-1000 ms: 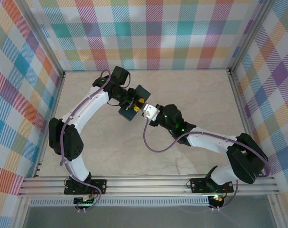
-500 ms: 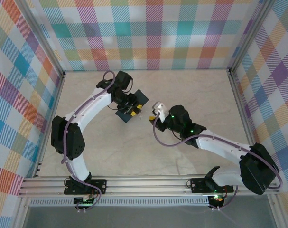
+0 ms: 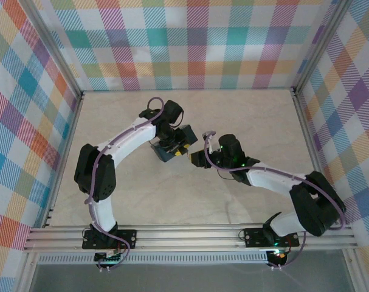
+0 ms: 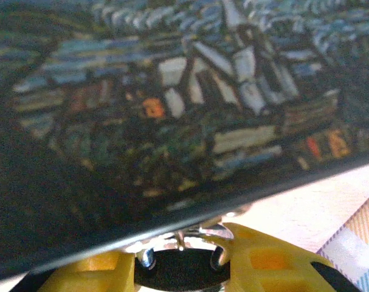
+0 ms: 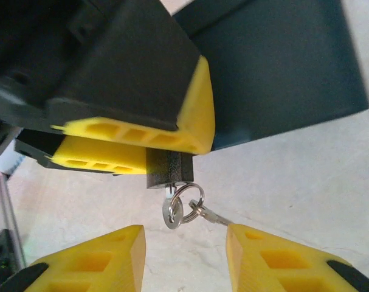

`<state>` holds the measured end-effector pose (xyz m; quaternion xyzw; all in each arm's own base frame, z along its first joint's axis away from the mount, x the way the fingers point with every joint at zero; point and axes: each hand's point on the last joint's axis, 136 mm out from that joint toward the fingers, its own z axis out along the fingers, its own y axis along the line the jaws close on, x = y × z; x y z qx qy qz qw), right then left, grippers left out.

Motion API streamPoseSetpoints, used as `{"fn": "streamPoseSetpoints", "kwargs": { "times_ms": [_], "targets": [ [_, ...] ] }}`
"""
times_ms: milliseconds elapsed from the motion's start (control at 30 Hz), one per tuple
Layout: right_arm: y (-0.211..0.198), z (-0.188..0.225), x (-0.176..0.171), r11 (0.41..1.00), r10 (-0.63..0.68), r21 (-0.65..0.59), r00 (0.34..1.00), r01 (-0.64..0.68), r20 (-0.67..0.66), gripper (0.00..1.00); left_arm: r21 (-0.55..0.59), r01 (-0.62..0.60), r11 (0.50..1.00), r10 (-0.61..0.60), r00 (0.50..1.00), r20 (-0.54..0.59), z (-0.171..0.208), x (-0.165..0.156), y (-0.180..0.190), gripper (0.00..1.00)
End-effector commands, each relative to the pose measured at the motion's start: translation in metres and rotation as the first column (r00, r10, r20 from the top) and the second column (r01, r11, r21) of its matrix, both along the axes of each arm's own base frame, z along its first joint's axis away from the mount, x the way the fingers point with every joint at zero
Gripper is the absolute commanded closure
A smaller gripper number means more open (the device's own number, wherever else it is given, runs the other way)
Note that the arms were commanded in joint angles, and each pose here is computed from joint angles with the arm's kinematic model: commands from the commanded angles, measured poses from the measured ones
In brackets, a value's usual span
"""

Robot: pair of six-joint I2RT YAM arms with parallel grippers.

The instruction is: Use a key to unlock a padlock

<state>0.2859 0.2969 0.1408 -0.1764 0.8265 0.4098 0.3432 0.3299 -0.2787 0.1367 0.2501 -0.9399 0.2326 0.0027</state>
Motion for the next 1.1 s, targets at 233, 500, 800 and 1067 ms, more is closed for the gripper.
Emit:
{"fn": "streamPoseSetpoints", "kwargs": {
  "times_ms": [233, 500, 800, 1067],
  "targets": [
    [0.025, 0.025, 0.018, 0.981, -0.008, 0.192, 1.000, 0.009, -0.010, 0.62, -0.129, -0.008, 0.992, 0.005, 1.000, -0.019, 0.017, -0.001, -0.018, 1.00],
    [0.030, 0.027, 0.026, 0.973, -0.020, 0.231, 1.000, 0.022, -0.010, 0.88, -0.154, -0.018, 0.988, 0.014, 1.000, -0.026, 0.024, -0.003, -0.019, 0.98],
    [0.021, 0.021, 0.024, 0.982, -0.043, 0.181, 0.997, 0.053, -0.063, 1.00, -0.054, -0.056, 0.997, 0.058, 0.998, 0.029, 0.040, 0.009, 0.023, 0.44],
    [0.016, 0.030, 0.023, 0.994, -0.010, 0.110, 0.999, 0.016, -0.049, 1.00, 0.000, -0.089, 0.996, 0.088, 0.989, 0.122, 0.070, 0.026, 0.065, 0.42]
  ]
}}
